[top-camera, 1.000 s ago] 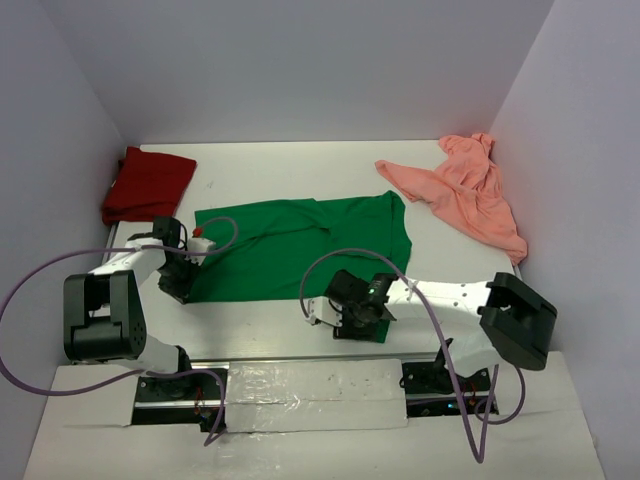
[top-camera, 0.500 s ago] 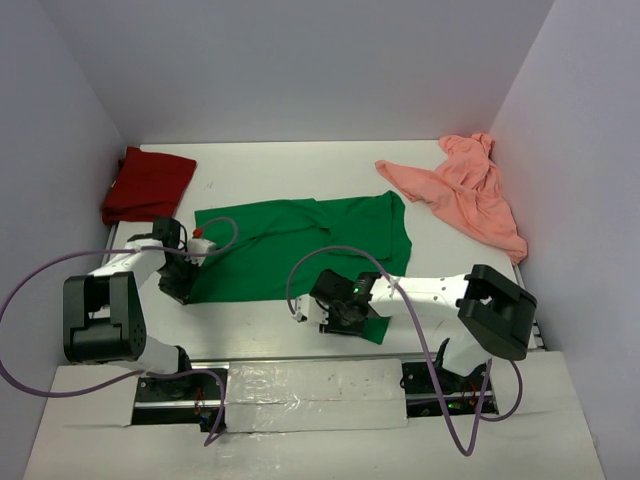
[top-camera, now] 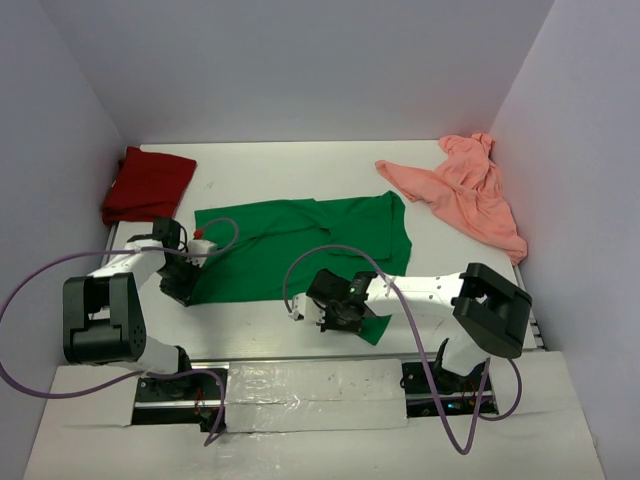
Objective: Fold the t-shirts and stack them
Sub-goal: Grap the side of the flattened tshirt closest away from the robot with both arms, then fold the other side of the tshirt into a rectangle
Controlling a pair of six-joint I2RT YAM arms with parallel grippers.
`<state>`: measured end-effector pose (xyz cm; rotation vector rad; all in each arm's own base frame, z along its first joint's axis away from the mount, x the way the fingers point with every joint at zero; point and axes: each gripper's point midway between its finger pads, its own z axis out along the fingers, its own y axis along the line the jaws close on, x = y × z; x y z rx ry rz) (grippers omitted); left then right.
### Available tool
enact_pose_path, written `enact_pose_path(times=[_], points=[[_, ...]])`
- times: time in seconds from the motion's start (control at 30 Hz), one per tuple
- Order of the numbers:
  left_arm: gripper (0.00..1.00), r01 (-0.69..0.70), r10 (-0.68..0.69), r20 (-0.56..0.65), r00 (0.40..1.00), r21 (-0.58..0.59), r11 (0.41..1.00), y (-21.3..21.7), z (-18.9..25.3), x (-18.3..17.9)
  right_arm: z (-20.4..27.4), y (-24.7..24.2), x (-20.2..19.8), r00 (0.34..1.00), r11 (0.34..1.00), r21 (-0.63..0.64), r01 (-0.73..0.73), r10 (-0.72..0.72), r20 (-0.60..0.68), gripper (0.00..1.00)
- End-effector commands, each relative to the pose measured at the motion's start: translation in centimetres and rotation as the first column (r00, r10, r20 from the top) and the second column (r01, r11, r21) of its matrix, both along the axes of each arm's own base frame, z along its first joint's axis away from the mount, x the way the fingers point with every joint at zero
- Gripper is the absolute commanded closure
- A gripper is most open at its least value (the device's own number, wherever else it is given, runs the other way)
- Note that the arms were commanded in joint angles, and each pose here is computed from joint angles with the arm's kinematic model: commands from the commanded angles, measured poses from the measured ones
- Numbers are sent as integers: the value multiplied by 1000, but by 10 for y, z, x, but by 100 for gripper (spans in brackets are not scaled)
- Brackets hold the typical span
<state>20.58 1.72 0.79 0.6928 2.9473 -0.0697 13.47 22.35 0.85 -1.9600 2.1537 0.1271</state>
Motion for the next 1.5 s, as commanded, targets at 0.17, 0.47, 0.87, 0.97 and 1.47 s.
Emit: enact_pose_path(times=[0.17,0.47,0.87,0.97,1.47], points=[[94,1,-1,-1,1000,-112,994,-20,19,1,15,-15,10,996,997,-34,63,-60,66,100],[94,12,-5,49,999,-150,989,-26,41,28,70,-20,63,965,985,45,165,-171,198,100],[94,25,-13,71,997,-179,983,-30,50,50,91,-23,129,944,978,31,204,-206,257,100],[94,23,-8,85,996,-176,984,-29,53,57,93,-24,148,936,976,27,214,-213,281,100],[96,-2,60,219,974,-255,967,-41,75,129,108,-28,239,834,919,161,360,-394,387,100]])
